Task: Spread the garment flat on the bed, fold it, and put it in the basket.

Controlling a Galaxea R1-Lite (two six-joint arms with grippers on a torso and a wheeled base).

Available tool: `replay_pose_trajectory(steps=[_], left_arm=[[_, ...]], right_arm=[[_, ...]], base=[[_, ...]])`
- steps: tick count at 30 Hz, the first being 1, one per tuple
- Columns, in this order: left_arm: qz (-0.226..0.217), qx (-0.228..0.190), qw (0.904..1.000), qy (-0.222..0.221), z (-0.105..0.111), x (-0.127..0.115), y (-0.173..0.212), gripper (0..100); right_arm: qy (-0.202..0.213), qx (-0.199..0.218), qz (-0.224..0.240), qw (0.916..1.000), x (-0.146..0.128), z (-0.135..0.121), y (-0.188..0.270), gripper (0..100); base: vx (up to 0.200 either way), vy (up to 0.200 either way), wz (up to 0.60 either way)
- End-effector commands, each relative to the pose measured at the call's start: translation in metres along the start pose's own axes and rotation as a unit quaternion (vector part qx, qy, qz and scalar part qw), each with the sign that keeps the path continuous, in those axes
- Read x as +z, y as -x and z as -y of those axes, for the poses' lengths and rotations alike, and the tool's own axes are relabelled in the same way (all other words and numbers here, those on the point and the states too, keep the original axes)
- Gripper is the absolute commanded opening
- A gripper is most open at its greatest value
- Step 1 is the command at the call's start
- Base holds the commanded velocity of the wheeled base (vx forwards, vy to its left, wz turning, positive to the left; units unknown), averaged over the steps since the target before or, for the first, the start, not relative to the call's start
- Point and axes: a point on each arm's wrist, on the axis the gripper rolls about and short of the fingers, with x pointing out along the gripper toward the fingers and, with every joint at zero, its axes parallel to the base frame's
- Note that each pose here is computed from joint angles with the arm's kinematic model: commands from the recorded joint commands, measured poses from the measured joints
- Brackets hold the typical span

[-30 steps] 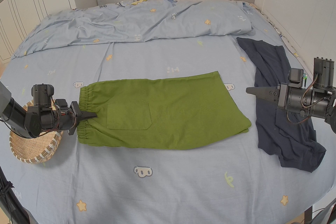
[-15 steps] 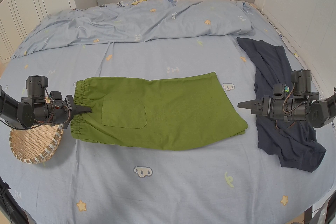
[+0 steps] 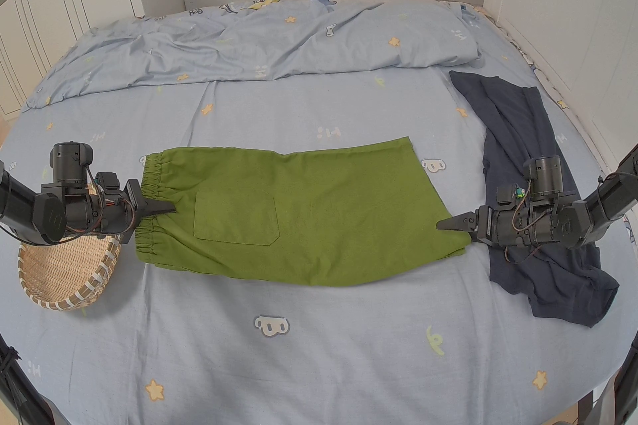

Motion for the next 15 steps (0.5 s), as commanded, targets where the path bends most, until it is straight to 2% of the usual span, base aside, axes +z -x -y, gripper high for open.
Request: replay_pose_trajectory(steps=[1,6,11,15], left_arm=[[0.0,0.0,1.0,0.0,-0.001,0.0,-0.001,0],[-0.001,0.001,1.0,0.0,-0.001,0.0,-0.002,0],[-0.002,0.0,1.0,0.0,-0.001,0.0,-0.002,0],[-0.003,0.001,1.0,0.0,-0.001,-0.001,-0.002,0]], right_arm=[[-0.024,-0.006,-0.033,0.9992,-0.006,0.007,-0.008,100],[-0.04,0.012,-0.065,0.997,-0.005,0.008,-0.015,100],[-0.046,0.039,-0.078,0.9952,-0.006,0.008,-0.019,100],[-0.051,0.037,-0.085,0.9944,-0.008,0.016,-0.029,100]], base=[[0.0,0.0,0.0],[0.0,0.0,0.0],[0.0,0.0,0.0],[0.0,0.0,0.0]])
